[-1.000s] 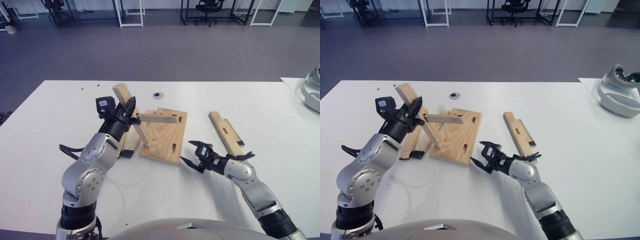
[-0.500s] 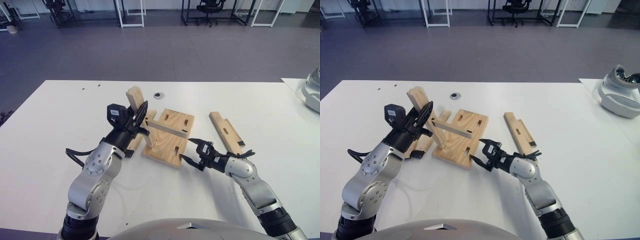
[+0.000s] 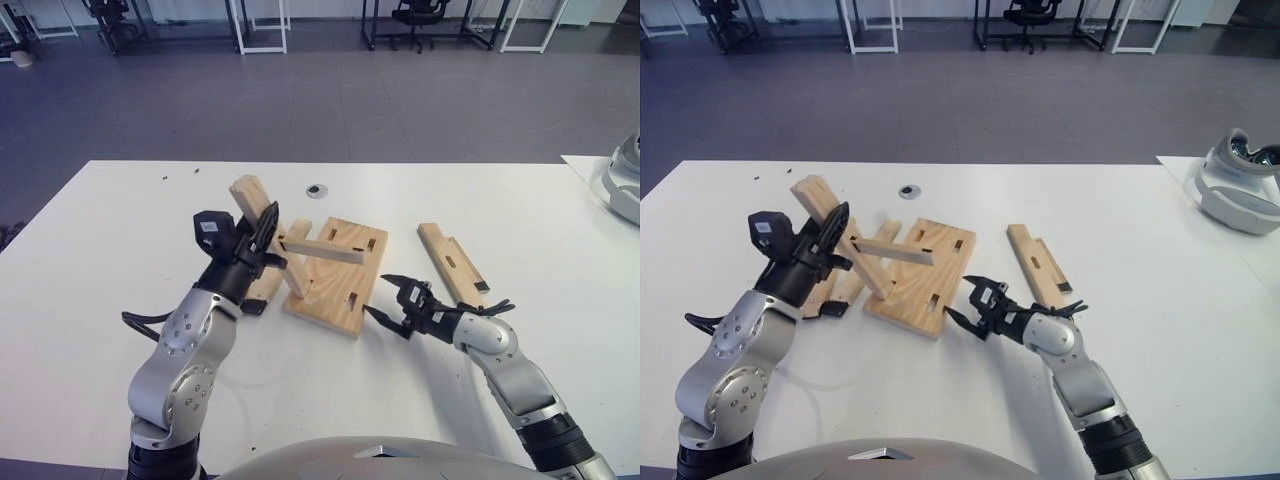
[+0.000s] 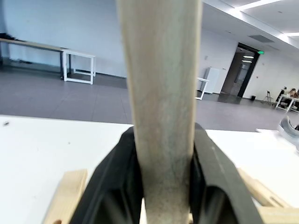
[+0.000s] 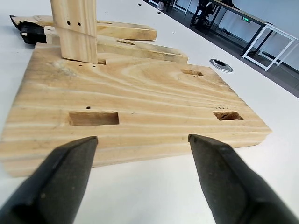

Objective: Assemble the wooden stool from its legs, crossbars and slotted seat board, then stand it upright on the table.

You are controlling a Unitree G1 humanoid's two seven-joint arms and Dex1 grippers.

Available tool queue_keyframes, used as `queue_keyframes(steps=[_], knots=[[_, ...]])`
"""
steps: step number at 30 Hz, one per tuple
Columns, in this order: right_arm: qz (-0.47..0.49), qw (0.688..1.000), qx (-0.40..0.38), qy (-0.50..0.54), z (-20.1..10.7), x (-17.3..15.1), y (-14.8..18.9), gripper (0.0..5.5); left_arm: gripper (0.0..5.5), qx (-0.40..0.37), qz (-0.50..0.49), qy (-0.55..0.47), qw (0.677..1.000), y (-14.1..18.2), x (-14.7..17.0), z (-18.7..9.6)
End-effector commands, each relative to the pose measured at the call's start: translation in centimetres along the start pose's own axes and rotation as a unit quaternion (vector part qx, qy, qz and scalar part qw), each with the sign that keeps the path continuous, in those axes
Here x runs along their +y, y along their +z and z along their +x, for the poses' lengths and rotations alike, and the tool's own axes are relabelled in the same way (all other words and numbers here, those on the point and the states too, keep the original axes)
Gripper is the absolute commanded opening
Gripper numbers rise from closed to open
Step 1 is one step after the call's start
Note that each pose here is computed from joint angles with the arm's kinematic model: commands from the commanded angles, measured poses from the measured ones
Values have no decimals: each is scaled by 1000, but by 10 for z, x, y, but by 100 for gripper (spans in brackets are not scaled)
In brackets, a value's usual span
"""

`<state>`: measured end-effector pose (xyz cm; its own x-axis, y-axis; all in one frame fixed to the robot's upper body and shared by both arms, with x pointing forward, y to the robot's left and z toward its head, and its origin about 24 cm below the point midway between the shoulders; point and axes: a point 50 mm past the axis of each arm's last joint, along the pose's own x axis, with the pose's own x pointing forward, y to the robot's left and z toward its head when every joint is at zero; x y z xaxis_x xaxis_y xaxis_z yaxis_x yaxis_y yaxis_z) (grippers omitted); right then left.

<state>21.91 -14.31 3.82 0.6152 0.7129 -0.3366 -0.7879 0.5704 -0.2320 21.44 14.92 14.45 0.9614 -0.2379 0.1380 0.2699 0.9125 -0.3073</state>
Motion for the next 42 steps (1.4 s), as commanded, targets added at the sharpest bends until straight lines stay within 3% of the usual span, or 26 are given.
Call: queue_keyframes(steps=[1, 12, 21, 28, 33, 36, 40, 42], knots=[[5, 1000, 17, -7, -3, -2, -7, 363, 101, -22, -48, 11, 999, 12, 6, 1], [11, 1000, 18, -2, -1, 0, -10, 363, 101, 25, -19, 10, 999, -9, 14, -3], [12, 1000, 18, -2, 0, 2, -10, 363, 101, 15, 39, -17, 999, -12, 8, 5], [7, 1000, 23, -2, 1, 1, -11, 363, 101, 71, 77, -45, 994, -30, 3, 0], [3, 1000, 24, -4, 3, 0, -11, 363, 101, 123, 197, -82, 969, -48, -2, -4], [1, 1000, 26, -4, 3, -1, -11, 363, 103, 134, 195, -82, 968, -54, -3, -5], [-2, 1000, 25, -9, 4, -3, -10, 363, 103, 77, 145, -71, 984, -32, -7, 14], [-3, 1000, 23, -12, 6, -5, -10, 363, 153, 49, 131, -79, 987, -17, -12, 23]])
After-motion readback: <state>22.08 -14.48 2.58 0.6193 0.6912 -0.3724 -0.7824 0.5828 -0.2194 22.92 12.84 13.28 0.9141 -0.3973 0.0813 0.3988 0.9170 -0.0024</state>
